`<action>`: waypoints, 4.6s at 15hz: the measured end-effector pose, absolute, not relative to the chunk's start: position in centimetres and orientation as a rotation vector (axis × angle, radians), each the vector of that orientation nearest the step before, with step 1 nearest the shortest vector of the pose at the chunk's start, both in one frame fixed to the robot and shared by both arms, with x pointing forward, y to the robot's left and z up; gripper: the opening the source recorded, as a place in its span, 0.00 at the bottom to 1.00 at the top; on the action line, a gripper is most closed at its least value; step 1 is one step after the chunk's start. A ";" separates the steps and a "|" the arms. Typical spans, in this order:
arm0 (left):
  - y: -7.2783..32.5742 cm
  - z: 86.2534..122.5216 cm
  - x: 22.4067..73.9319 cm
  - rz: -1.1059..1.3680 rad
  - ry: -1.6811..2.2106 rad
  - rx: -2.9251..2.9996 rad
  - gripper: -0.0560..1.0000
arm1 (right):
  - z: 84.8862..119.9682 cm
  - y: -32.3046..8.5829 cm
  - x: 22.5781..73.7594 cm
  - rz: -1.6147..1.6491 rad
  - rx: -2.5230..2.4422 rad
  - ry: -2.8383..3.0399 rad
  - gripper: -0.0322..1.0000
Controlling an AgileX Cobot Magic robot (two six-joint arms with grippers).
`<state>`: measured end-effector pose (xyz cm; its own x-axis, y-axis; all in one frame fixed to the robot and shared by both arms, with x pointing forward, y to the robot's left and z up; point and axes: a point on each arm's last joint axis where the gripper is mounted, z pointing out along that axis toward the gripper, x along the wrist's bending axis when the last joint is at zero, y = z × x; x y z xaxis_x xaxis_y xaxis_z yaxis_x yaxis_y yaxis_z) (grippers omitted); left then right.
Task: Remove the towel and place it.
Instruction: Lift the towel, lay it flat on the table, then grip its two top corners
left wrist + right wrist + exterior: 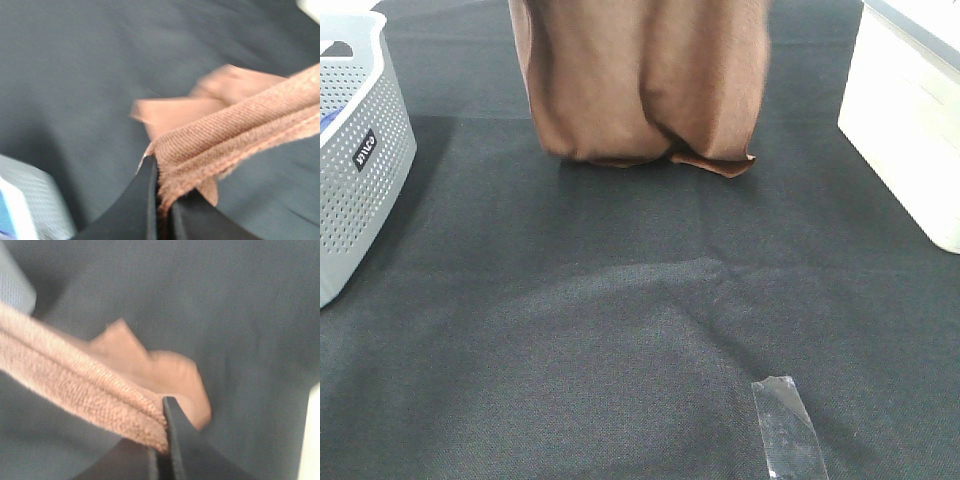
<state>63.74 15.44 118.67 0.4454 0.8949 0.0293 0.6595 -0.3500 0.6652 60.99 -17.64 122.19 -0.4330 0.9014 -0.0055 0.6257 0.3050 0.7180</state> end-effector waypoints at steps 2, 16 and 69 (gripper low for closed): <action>16.1 117.6 61.1 0.435 1.355 2.160 0.06 | 121.8 -17.6 59.9 0.931 1.392 2.216 0.03; 19.5 113.1 42.1 -0.072 1.490 2.064 0.06 | 114.8 -21.7 40.7 0.911 1.614 2.438 0.03; 11.7 98.0 48.8 -0.343 1.695 2.534 0.80 | 101.4 -24.5 47.8 0.507 2.017 2.436 0.76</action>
<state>48.80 11.74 97.99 0.3650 0.9034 -0.2251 0.9199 -0.3873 -0.0625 47.76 -24.50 101.37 -0.2059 0.9471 0.2460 0.9666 0.1577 0.2021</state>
